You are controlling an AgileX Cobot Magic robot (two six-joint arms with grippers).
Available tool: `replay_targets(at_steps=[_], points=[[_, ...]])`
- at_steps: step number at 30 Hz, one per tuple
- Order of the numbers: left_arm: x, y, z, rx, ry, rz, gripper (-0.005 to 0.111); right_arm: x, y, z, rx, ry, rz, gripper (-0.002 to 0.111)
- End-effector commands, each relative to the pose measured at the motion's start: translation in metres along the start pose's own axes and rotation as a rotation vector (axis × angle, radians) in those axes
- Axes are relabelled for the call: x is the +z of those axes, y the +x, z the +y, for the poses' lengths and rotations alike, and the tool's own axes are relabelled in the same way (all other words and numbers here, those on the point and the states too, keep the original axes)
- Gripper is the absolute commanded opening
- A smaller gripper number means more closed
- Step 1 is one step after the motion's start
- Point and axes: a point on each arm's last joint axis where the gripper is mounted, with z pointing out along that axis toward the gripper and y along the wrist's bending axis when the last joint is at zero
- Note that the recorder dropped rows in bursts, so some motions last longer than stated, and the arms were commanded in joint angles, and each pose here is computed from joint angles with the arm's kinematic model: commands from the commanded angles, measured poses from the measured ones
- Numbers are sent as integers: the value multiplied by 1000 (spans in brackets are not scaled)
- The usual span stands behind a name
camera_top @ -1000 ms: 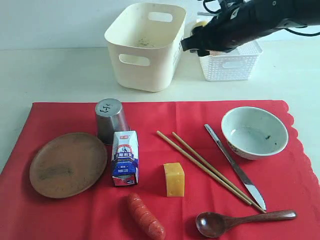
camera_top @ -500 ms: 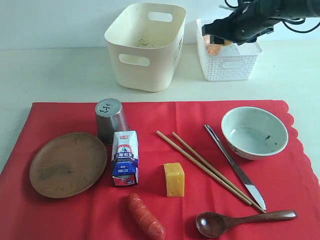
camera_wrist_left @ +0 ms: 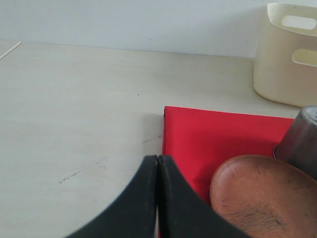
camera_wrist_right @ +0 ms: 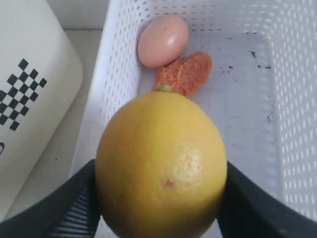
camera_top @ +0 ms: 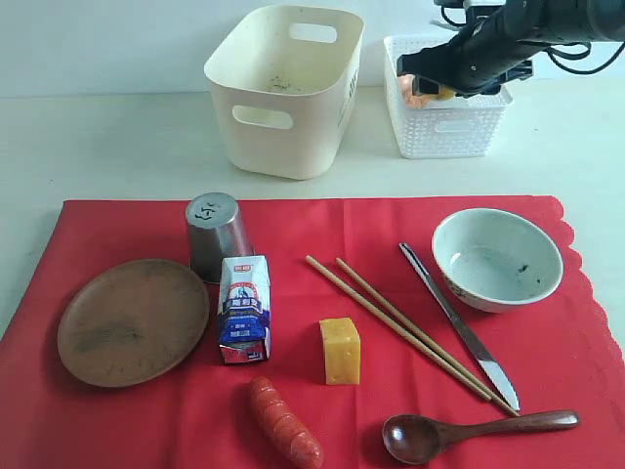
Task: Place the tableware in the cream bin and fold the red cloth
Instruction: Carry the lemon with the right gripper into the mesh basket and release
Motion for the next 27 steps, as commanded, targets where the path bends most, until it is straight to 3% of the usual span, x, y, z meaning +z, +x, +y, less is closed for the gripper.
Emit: replay_targets(at_steps=[1, 5, 18, 22, 27], points=[[0, 0, 0, 9, 5, -14, 2, -3, -5, -1, 2, 0, -19, 59], [0, 0, 0, 9, 5, -14, 2, -3, -4, 0, 10, -3, -7, 71], [0, 0, 0, 9, 5, -14, 2, -49, -26, 7, -4, -20, -31, 71], [0, 0, 0, 9, 5, -14, 2, -76, -35, 11, -13, -27, -35, 68], [0, 0, 0, 9, 5, -14, 2, -110, -43, 16, -17, -43, -30, 53]])
